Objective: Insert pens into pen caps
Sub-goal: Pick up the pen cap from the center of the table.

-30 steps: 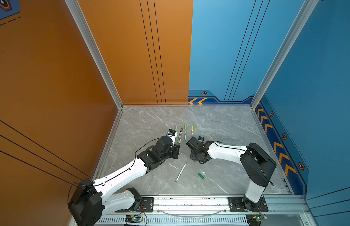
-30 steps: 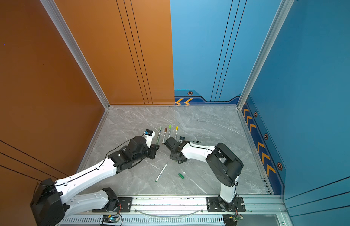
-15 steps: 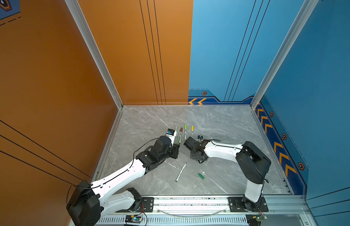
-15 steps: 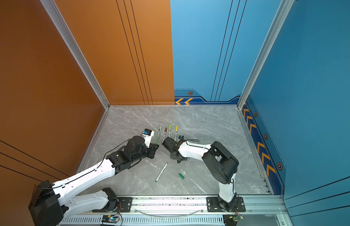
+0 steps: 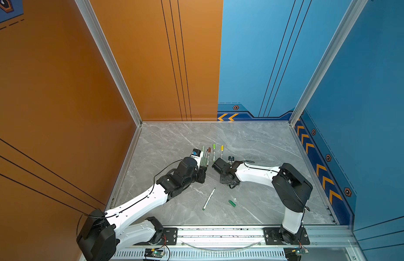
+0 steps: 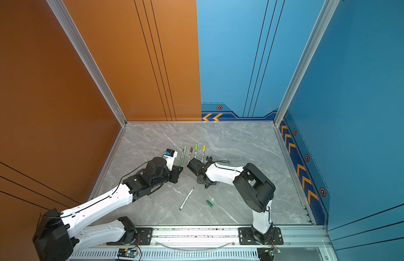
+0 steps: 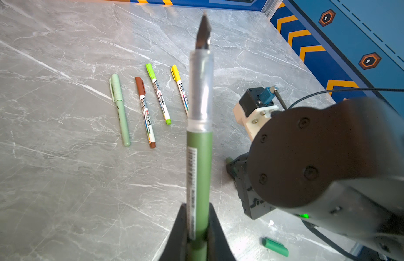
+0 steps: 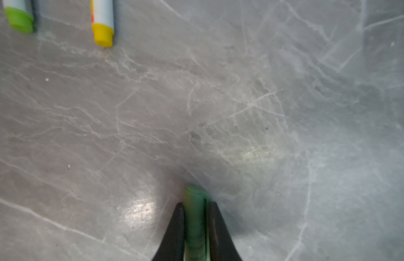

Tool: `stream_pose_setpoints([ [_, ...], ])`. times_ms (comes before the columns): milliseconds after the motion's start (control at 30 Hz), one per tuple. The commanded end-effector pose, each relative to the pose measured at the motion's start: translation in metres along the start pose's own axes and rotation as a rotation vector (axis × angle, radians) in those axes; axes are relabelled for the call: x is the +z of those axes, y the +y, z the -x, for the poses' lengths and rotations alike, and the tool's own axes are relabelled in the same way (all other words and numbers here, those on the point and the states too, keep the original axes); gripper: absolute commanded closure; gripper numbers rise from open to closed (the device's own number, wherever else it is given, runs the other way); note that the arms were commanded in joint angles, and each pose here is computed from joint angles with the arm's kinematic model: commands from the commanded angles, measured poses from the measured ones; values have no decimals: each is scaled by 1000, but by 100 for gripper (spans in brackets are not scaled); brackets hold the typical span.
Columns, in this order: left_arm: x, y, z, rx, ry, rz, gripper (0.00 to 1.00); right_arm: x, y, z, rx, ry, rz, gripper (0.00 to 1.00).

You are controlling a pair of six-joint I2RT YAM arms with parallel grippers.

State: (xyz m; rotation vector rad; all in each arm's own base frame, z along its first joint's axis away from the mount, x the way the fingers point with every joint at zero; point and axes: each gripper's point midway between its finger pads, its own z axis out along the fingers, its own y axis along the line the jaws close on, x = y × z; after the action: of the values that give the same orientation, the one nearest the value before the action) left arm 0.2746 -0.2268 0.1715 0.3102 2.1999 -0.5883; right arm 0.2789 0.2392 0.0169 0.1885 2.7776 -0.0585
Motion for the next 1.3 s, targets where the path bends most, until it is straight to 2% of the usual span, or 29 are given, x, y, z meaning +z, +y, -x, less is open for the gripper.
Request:
stream_pose_setpoints([
  [0, 4, -4, -6, 8, 20, -18, 100, 16, -60, -55, -94, 200, -197, 99],
  [333, 16, -19, -20, 43, 64, -25, 100, -7, -50, -30, -2, 168, -41, 100],
  [800, 32, -52, -40, 109, 152, -99, 100, -28, -74, 18, 219, 122, 122, 100],
  [1267, 50, -90, -71, 154, 279, -239, 98, -43, -71, 59, 408, 28, 314, 100],
])
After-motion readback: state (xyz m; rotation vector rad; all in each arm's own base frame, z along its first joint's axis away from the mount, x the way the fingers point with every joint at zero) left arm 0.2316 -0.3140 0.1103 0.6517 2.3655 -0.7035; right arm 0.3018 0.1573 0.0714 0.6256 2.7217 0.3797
